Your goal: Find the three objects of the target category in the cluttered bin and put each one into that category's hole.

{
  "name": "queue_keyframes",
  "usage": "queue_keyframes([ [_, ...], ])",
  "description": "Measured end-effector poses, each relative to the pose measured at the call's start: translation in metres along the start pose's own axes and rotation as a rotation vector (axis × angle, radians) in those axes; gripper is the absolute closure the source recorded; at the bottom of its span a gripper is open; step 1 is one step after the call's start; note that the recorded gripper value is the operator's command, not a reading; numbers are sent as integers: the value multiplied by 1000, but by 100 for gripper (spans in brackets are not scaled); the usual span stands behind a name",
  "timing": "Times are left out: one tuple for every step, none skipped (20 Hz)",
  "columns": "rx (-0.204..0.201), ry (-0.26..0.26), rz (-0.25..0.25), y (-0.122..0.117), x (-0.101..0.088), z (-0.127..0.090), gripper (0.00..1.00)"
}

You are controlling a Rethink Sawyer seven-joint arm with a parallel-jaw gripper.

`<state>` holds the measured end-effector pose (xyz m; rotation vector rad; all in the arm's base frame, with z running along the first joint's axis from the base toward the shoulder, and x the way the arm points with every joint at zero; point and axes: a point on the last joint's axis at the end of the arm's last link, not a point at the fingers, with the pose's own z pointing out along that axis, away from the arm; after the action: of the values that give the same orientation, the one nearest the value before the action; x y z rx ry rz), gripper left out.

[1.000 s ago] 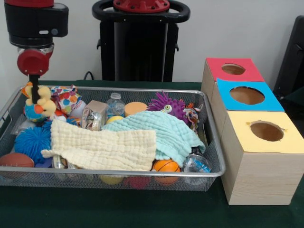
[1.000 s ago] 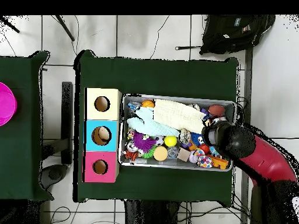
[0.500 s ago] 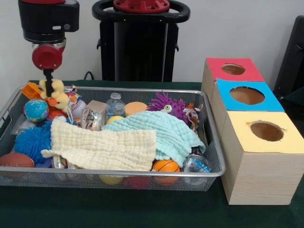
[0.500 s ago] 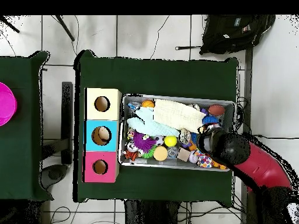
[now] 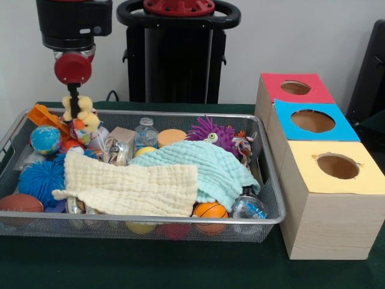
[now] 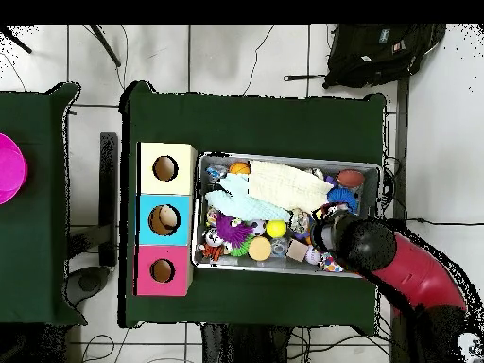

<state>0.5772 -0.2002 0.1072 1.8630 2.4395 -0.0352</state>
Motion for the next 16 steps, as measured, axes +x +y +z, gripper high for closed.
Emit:
queue_keyframes([
  [2, 3, -2, -1, 3, -1, 100],
  [4, 5, -5, -2, 6, -1, 100],
  [6, 8, -7, -3, 9, -2, 100],
  [8, 11, -12, -4, 15, -4, 100],
  [9, 12, -15, -4, 17, -5, 100],
  [9, 13, -17, -4, 19, -5, 100],
  [11, 15, -21, -4, 23, -6, 100],
  [12, 17, -24, -4, 25, -6, 100],
  [15, 20, -31, -4, 31, -6, 100],
  [17, 22, -36, -3, 35, -7, 100],
  [20, 24, -44, -3, 41, -7, 100],
  [21, 26, -50, -3, 45, -8, 100],
  [24, 29, -64, -1, 55, -8, 100],
  [25, 31, -71, 0, 59, -8, 100],
  [25, 31, -75, 1, 61, -9, 100],
  [25, 31, -79, 2, 63, -9, 100],
])
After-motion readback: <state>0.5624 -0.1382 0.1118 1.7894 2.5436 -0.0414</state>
